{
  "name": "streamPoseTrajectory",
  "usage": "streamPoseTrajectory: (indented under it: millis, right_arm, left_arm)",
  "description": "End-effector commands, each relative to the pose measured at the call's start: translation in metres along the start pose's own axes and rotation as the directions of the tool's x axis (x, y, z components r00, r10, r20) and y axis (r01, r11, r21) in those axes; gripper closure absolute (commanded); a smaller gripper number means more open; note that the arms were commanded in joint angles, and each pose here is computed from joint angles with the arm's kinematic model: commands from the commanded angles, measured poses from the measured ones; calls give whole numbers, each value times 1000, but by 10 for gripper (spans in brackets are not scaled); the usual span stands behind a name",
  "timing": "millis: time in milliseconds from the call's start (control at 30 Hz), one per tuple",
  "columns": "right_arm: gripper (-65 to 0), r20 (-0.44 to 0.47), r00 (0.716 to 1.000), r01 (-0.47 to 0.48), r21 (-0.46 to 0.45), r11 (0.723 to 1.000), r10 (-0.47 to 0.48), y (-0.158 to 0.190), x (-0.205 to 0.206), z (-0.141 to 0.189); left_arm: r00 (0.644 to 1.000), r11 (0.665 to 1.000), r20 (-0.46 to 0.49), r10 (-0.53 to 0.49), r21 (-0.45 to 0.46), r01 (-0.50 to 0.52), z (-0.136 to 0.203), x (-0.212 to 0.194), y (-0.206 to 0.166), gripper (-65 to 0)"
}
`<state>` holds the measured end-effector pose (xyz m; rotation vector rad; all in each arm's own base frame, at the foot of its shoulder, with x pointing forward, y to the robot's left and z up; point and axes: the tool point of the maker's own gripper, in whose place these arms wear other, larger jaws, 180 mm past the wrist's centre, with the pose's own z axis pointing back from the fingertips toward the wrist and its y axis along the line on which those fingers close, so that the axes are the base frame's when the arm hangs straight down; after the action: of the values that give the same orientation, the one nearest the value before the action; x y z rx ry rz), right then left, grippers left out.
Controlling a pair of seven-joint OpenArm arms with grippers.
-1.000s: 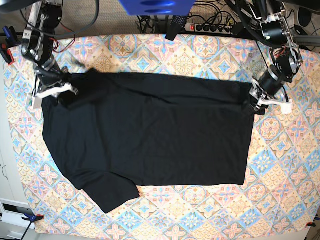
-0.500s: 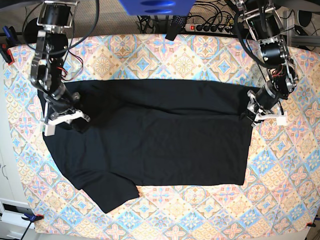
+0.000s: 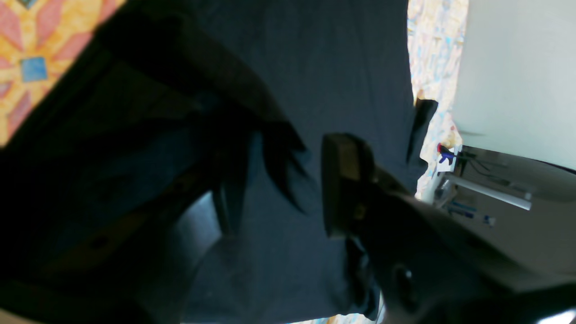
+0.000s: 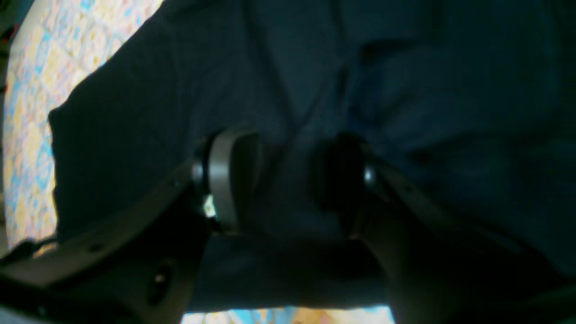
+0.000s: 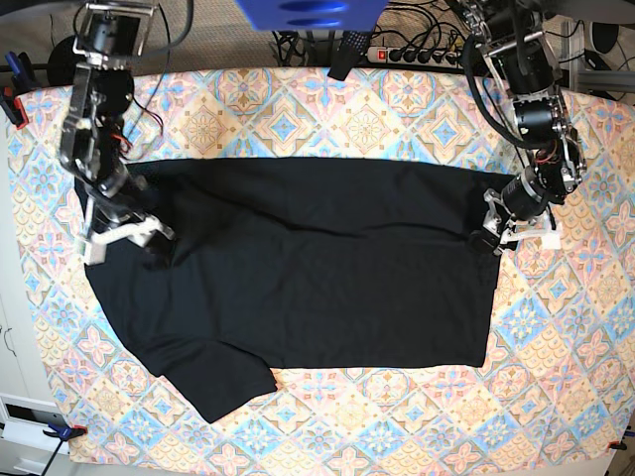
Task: Fold the T-shirt properly
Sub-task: 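Lower both grippers and regrasp the shirt along the shoulder edge, then drag the shirt by its shoulder edge with both grippers, smoothing it flat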
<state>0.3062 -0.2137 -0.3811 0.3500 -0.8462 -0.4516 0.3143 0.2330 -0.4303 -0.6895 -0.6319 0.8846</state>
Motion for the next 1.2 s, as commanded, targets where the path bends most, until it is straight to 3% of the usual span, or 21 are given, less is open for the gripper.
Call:
streamPoseTrajectory:
  millis: [0,133,333,700,900,1167]
  right_arm:
    - [-303,52,998,-22,14,1000,21,2,15,10]
    - [-303,60,998,-27,-33,999,29,-16,7,35]
    - [-304,17,1000,-14,-108,994,16,-46,-17,58]
    - [-303,-19,1000,-12,-121,993,10,-51,-33,62]
    - [-303,-19,1000,-11,-120,993,9,-51,-33,62]
    - [-303,-20,1000,-11,-119,993,9,-51,-33,62]
  left_arm:
    - [999,999,34,-20,-37,21,12,14,-8,-277]
    - [998,997,69,8,-79,-2,44,22,-3,-279]
    - [997,993,4,78,-87,-77,68,0,19,-279]
    - [988,988,-36,148,-35,-149,73,-34,47,-279]
    - [965,967,-66,253,25,-252,67,-53,79,-279]
    - [951,951,-37,308,33,-307,50,-47,87,-278]
